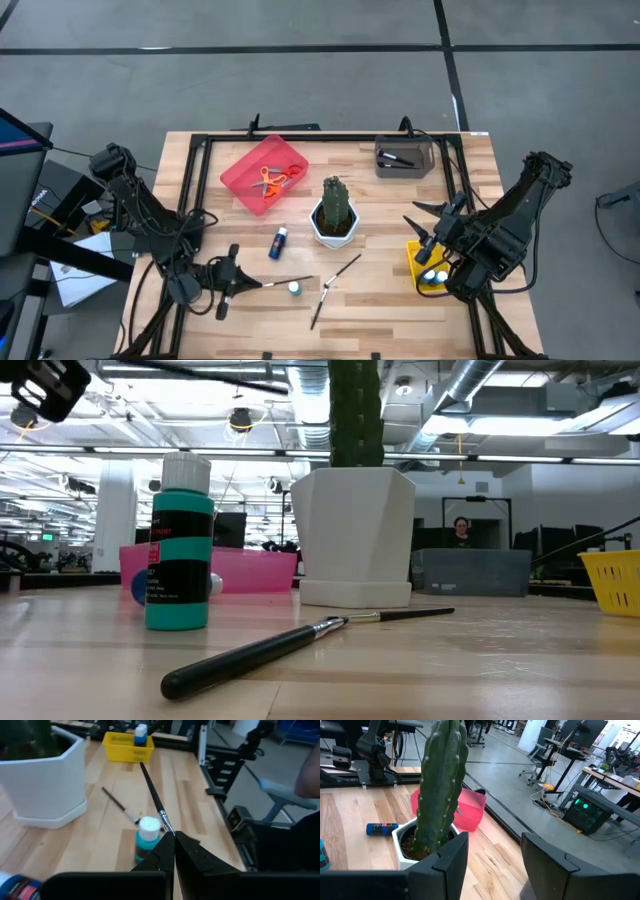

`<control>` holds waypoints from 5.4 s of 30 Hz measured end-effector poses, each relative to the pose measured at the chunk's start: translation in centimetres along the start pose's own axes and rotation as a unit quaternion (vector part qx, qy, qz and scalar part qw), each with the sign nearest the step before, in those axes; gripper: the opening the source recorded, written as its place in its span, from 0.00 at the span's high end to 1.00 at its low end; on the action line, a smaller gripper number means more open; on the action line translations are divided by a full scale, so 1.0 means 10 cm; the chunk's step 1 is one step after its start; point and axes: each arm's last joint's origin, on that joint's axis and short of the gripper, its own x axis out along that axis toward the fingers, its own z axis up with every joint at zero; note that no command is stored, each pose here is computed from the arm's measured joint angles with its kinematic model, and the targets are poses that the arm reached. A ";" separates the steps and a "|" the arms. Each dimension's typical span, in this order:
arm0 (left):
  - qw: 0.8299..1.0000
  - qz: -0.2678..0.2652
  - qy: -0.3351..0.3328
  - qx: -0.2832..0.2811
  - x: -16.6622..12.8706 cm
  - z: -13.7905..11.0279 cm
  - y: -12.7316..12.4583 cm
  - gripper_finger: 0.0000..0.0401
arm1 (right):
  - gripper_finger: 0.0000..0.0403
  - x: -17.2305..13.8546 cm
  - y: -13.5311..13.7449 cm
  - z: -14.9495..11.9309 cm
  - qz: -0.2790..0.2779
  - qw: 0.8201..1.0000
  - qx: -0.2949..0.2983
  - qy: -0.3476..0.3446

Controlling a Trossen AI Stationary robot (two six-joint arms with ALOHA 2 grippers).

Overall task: Pick & Place Paint Supplies
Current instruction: Put the eyeshadow brush into the black bin

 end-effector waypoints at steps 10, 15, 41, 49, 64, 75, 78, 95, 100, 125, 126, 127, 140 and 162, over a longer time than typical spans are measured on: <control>0.998 -0.031 -0.044 0.015 -0.01 0.12 -0.06 1.00 | 0.56 0.00 0.00 0.00 0.003 1.000 0.000 0.007; 0.996 -0.036 -0.071 0.033 0.00 0.18 -0.08 1.00 | 0.56 0.00 0.00 -0.01 0.005 1.000 0.001 0.012; 0.938 -0.103 -0.215 0.252 0.64 1.02 0.08 1.00 | 0.56 0.00 0.01 -0.01 0.009 1.000 -0.006 0.018; 0.911 -0.120 -0.272 0.286 0.70 1.32 0.28 1.00 | 0.56 0.00 0.01 -0.01 0.009 1.000 -0.007 0.017; 0.885 -0.101 -0.321 0.322 0.95 1.29 0.21 1.00 | 0.56 -0.01 0.15 0.07 0.026 0.999 -0.038 -0.008; 0.877 0.016 -0.301 0.374 1.25 1.32 -0.17 1.00 | 0.56 -0.05 0.32 0.13 0.053 0.995 -0.081 -0.033; 0.872 0.050 -0.307 0.377 1.30 1.29 -0.20 1.00 | 0.56 -0.10 0.37 0.18 0.068 0.993 -0.085 -0.046; 0.862 0.069 -0.317 0.390 1.37 1.24 -0.21 1.00 | 0.56 -0.10 1.25 0.47 0.230 0.937 -0.191 -0.182; 0.851 0.036 -0.330 0.408 1.32 1.20 -0.31 1.00 | 0.56 -0.01 1.21 0.53 0.239 0.938 -0.172 -0.184; 0.846 0.028 -0.325 0.422 1.31 1.18 -0.35 1.00 | 0.56 0.17 1.24 0.64 0.391 0.874 -0.151 -0.245; 0.846 0.027 -0.322 0.424 1.32 1.17 -0.35 1.00 | 0.56 0.17 1.24 0.64 0.391 0.874 -0.151 -0.245; 0.847 0.027 -0.320 0.423 1.32 1.17 -0.34 1.00 | 0.56 0.17 1.24 0.64 0.391 0.874 -0.152 -0.246; 0.853 0.026 -0.309 0.419 1.36 1.17 -0.30 1.00 | 0.56 0.16 1.25 0.65 0.399 0.868 -0.151 -0.254; 0.853 0.024 -0.310 0.419 1.36 1.16 -0.30 1.00 | 0.65 0.16 1.25 0.63 0.399 0.868 -0.160 -0.250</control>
